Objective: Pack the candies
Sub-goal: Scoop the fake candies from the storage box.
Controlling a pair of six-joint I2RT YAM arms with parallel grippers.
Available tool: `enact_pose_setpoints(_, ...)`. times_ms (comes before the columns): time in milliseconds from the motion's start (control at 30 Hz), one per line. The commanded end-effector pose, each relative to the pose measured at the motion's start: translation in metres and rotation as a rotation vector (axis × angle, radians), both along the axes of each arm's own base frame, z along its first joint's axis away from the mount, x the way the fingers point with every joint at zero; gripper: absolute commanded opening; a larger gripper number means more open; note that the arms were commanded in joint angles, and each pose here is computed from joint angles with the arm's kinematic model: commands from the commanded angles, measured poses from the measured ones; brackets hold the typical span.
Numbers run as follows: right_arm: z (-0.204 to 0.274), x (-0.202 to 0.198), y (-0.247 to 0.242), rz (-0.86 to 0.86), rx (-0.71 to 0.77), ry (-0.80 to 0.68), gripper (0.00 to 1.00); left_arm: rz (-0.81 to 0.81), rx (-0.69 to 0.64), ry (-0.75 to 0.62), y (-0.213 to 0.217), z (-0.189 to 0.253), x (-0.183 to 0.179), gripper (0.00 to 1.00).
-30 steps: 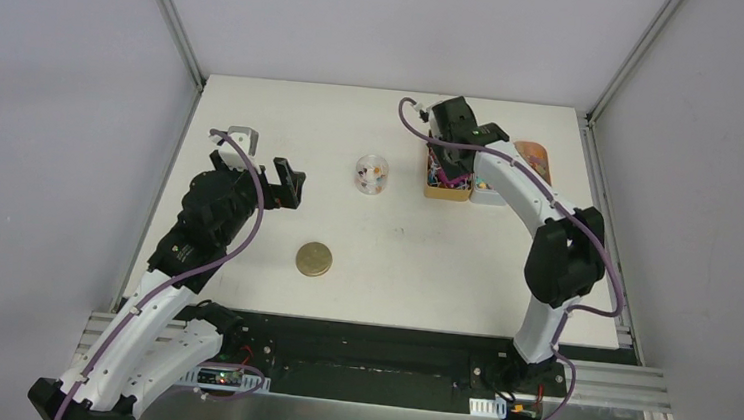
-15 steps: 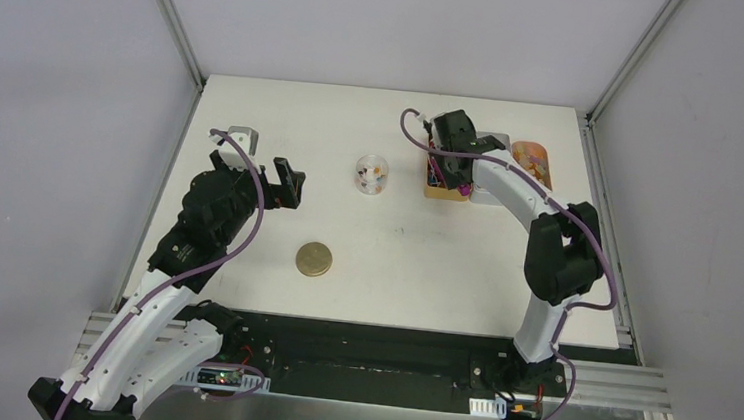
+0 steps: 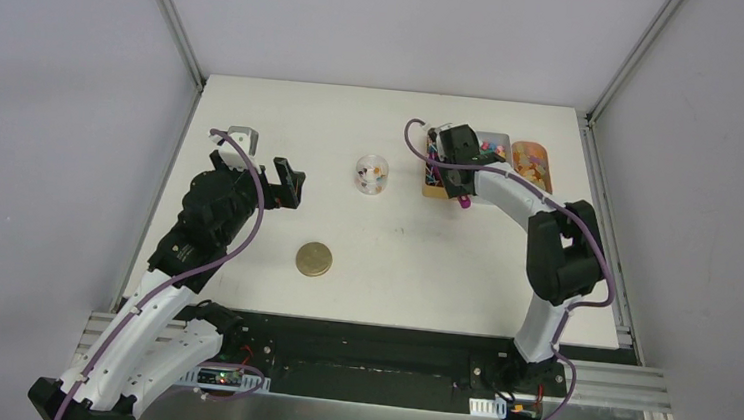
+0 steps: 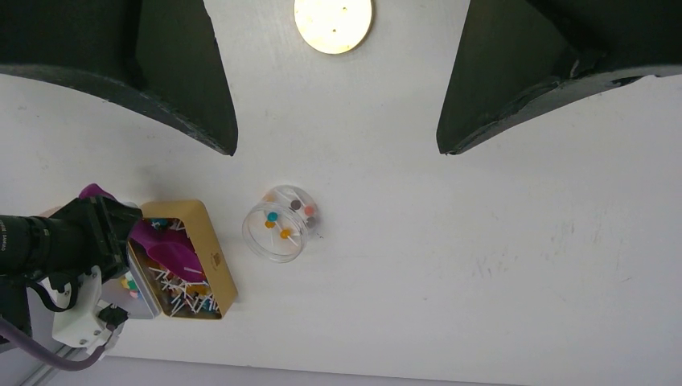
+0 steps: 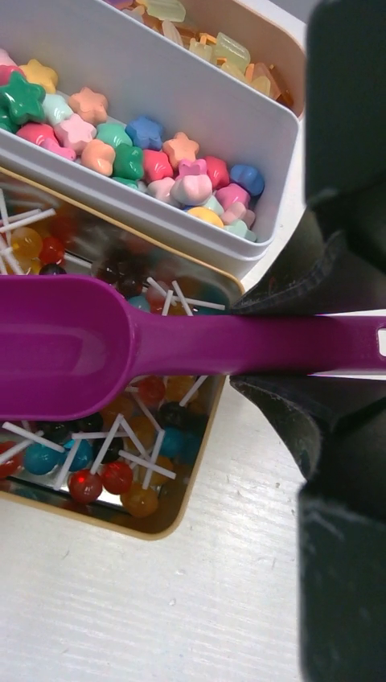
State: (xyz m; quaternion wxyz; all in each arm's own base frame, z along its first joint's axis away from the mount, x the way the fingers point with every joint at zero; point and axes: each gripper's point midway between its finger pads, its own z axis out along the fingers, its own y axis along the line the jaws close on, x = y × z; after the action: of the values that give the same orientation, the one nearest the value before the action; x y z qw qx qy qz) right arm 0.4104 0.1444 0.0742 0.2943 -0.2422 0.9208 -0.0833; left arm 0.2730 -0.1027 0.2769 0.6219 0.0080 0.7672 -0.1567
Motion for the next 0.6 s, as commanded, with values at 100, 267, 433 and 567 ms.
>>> enact_pose_setpoints(100, 0.012, 0.004, 0.001, -0.015, 0.074, -0.061, 0.00, 0.032, 0.015, -0.011, 0.007, 0.000, 0.003, 0.99)
enact_pose_setpoints(267, 0.015, 0.009, 0.002, 0.010, 0.109, -0.106, 0.00, 0.031, 0.015, -0.012, 0.007, 0.001, 0.003, 0.99)
enact_pose_setpoints(433, 0.010, 0.014, 0.007, 0.048, 0.119, -0.116, 0.00, 0.032, 0.013, -0.013, 0.007, 0.001, 0.003, 0.99)
enact_pose_setpoints(567, 0.005, 0.016, 0.006, 0.048, 0.112, -0.123, 0.00, 0.032, 0.015, -0.014, 0.007, 0.001, 0.003, 0.99)
